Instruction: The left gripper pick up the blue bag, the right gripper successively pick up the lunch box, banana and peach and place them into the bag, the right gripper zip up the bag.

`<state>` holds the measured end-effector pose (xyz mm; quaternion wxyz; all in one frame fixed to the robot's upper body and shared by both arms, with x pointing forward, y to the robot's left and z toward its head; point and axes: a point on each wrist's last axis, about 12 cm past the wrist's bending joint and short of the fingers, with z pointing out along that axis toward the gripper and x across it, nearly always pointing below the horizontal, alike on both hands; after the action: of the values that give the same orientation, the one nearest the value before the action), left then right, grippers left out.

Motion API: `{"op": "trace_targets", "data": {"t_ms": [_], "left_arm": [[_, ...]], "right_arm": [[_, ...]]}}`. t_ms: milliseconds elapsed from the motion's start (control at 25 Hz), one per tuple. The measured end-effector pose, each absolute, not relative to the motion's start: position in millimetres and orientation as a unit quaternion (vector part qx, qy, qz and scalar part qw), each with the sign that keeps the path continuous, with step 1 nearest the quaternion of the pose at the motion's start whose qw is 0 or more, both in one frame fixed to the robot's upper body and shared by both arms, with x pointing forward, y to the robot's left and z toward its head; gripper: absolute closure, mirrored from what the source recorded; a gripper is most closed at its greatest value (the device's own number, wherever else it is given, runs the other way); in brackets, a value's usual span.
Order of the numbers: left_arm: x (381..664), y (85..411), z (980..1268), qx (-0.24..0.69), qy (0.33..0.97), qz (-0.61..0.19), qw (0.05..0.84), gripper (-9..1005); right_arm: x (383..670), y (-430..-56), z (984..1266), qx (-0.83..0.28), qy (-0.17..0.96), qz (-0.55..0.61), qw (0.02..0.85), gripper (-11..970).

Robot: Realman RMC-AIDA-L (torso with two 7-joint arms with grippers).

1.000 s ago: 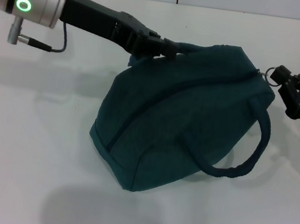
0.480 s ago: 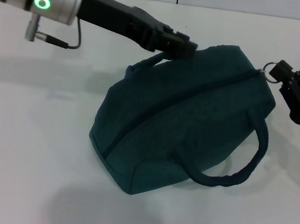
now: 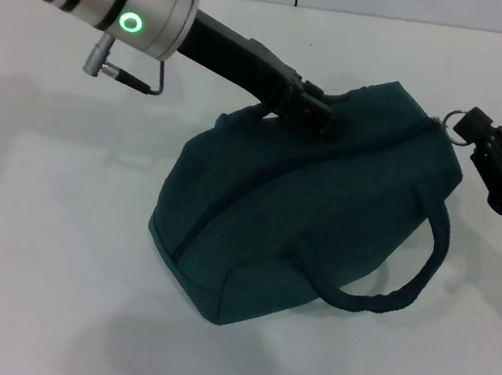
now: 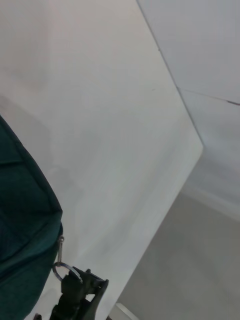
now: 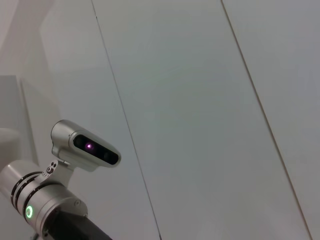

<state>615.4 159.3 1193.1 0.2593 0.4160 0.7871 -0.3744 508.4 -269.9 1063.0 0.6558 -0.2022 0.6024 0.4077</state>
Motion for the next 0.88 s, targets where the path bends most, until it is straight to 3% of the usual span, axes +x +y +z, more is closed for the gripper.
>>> {"op": "trace_targets", "data": {"t_ms": [160, 600, 800, 880], "left_arm": [[615.0, 157.0, 1192.5, 0.416, 0.789, -0.373, 0.255, 374], [613.6, 157.2, 1192.1, 0.421, 0.789, -0.372, 0.249, 616], [611.4, 159.9, 1192.8, 0.422, 0.787, -0.379, 0.242, 850], [611.0, 160.7, 1193.5, 0.423, 0.786, -0.381, 0.240, 887]], "right_arm": [[507.9, -270.4, 1063.1, -0.201, 0.601, 0.407, 0.657, 943], [508.3, -275.8, 1063.0, -0.192, 0.604, 0.396, 0.664, 943], [510.4, -280.6, 1059.3, -0.179, 0.619, 0.378, 0.665, 943], [511.4, -281.5, 1057.7, -0.177, 0.625, 0.373, 0.662, 943]]}}
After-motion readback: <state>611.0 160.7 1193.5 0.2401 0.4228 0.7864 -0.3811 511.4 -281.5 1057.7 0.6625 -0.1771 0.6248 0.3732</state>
